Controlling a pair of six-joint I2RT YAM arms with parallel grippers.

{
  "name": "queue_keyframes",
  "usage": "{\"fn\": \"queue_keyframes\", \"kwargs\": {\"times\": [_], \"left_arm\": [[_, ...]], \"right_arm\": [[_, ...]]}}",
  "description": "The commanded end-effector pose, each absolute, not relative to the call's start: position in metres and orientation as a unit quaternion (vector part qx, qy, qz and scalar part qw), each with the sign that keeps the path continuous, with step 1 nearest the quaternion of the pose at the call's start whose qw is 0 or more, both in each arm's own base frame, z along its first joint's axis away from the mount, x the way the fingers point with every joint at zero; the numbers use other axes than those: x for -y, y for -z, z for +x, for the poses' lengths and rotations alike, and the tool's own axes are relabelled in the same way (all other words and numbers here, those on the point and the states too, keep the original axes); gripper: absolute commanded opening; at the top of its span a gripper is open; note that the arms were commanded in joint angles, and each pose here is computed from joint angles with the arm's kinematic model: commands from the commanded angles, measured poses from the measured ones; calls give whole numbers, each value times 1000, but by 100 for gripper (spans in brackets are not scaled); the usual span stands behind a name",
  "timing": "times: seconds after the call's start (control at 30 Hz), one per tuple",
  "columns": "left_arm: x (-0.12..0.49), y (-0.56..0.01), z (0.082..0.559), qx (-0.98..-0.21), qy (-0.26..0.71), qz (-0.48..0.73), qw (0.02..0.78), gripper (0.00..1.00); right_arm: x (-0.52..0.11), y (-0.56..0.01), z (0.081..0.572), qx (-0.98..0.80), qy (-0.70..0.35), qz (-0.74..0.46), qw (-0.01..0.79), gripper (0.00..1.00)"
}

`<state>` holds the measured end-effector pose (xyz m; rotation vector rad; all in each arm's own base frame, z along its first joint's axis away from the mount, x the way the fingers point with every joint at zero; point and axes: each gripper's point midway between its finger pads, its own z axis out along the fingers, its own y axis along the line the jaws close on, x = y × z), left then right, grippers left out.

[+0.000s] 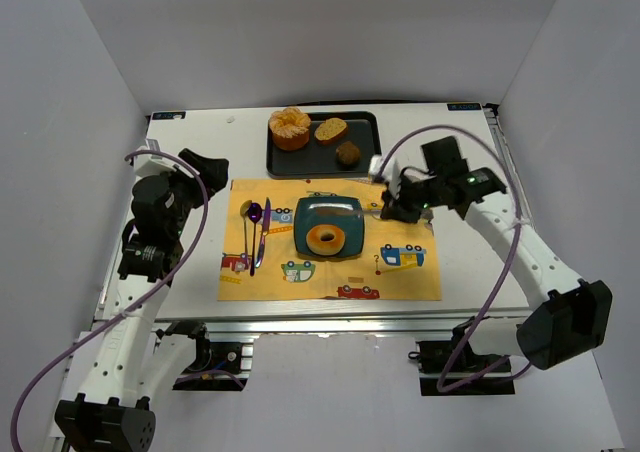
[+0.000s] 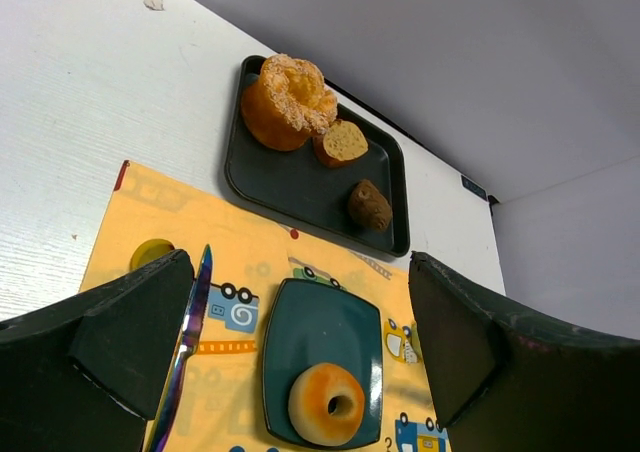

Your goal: Place the bread

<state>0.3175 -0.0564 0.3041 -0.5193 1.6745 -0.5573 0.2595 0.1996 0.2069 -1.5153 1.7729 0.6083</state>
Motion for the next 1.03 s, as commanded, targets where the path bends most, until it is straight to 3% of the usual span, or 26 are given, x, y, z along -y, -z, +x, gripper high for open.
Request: {"fn": "queue_keyframes", "kwargs": {"times": [0.0, 0.1, 0.2, 0.27, 0.33, 0.4, 0.43, 0.57, 0.67, 0.73, 0.77, 1.0], "left_arm": [[75, -314, 315, -719, 286, -184, 606, 88], [101, -307, 315, -726, 343, -146, 578, 63], [119, -291, 318, -737, 382, -134, 541, 21], [125, -281, 317, -745, 391, -128, 525, 16], [131, -277, 315, -750, 393, -123, 518, 24], [134, -272, 314, -756, 389, -117, 513, 46], [137, -270, 313, -760, 388, -115, 509, 53], [154, -259, 309, -776, 380, -89, 496, 71], [173, -249, 304, -792, 369, -64, 482, 73], [184, -240, 300, -803, 360, -53, 471, 74], [189, -234, 298, -809, 357, -49, 465, 74], [201, -214, 293, -830, 330, -35, 449, 72]], "right_arm": [[-168, -293, 325, -713, -241, -427, 502, 0], [-108, -279, 363, -770, -188, -313, 523, 0], [-33, -237, 388, -830, -121, -154, 522, 0], [3, -207, 395, -848, -69, -77, 520, 0], [37, -169, 391, -867, -15, -8, 498, 0], [50, -144, 391, -867, -5, 8, 498, 0], [54, -131, 388, -870, -3, 14, 492, 0], [65, -78, 387, -891, 14, 15, 453, 3], [68, -54, 382, -906, 14, 4, 423, 40], [66, -43, 375, -920, 8, -13, 393, 80], [65, -39, 373, -923, 8, -24, 384, 89], [63, -84, 375, -909, 6, -68, 412, 89]]}}
